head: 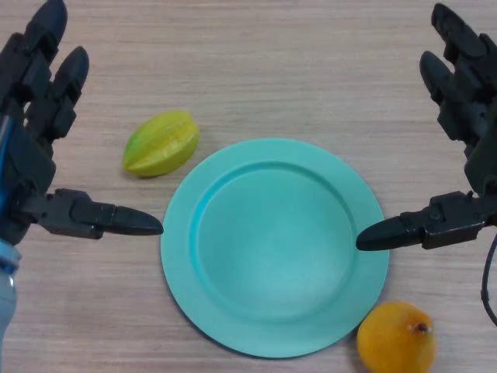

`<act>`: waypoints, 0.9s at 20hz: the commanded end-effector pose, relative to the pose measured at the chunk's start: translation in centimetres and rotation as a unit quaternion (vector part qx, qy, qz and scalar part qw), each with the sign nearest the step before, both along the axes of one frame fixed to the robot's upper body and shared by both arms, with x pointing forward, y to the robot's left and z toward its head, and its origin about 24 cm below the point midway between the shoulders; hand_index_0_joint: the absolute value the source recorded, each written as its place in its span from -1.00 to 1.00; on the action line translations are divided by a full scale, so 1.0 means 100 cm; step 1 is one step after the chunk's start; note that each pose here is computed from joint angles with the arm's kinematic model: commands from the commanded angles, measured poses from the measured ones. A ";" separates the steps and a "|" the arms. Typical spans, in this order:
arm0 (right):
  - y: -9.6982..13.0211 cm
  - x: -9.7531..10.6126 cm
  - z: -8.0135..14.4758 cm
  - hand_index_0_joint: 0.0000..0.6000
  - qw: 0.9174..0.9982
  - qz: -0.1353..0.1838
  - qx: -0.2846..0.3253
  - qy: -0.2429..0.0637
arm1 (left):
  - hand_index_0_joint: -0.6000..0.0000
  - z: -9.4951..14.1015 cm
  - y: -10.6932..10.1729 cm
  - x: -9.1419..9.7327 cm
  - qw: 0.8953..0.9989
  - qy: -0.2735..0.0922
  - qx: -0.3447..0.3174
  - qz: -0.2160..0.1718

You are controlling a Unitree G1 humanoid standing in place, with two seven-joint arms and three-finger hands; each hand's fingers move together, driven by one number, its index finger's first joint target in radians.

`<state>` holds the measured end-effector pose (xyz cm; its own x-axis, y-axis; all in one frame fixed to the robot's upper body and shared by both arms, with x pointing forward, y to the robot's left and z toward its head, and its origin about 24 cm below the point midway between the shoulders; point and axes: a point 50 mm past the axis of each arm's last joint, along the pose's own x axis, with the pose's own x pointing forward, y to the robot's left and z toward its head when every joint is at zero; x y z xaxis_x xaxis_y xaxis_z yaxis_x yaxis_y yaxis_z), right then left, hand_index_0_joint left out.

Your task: Pick up the yellow starfruit and place it on the plate

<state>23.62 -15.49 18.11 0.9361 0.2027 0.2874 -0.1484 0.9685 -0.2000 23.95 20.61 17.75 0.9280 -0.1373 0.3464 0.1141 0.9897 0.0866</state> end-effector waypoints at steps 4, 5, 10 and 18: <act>-0.001 -0.011 0.031 -1.00 0.993 0.006 0.014 -0.116 | 1.00 0.032 0.006 -0.014 0.994 -0.103 0.020 0.001; 0.000 -0.010 0.029 -1.00 0.993 0.007 0.012 -0.114 | 1.00 0.033 0.006 -0.013 0.994 -0.103 0.021 0.002; -0.003 -0.012 0.029 -1.00 0.994 0.006 0.009 -0.109 | 1.00 0.027 0.007 -0.004 0.996 -0.085 0.027 0.013; -0.010 -0.016 0.033 -1.00 0.993 -0.010 0.013 -0.113 | 1.00 0.023 0.005 0.046 0.992 -0.092 0.064 0.066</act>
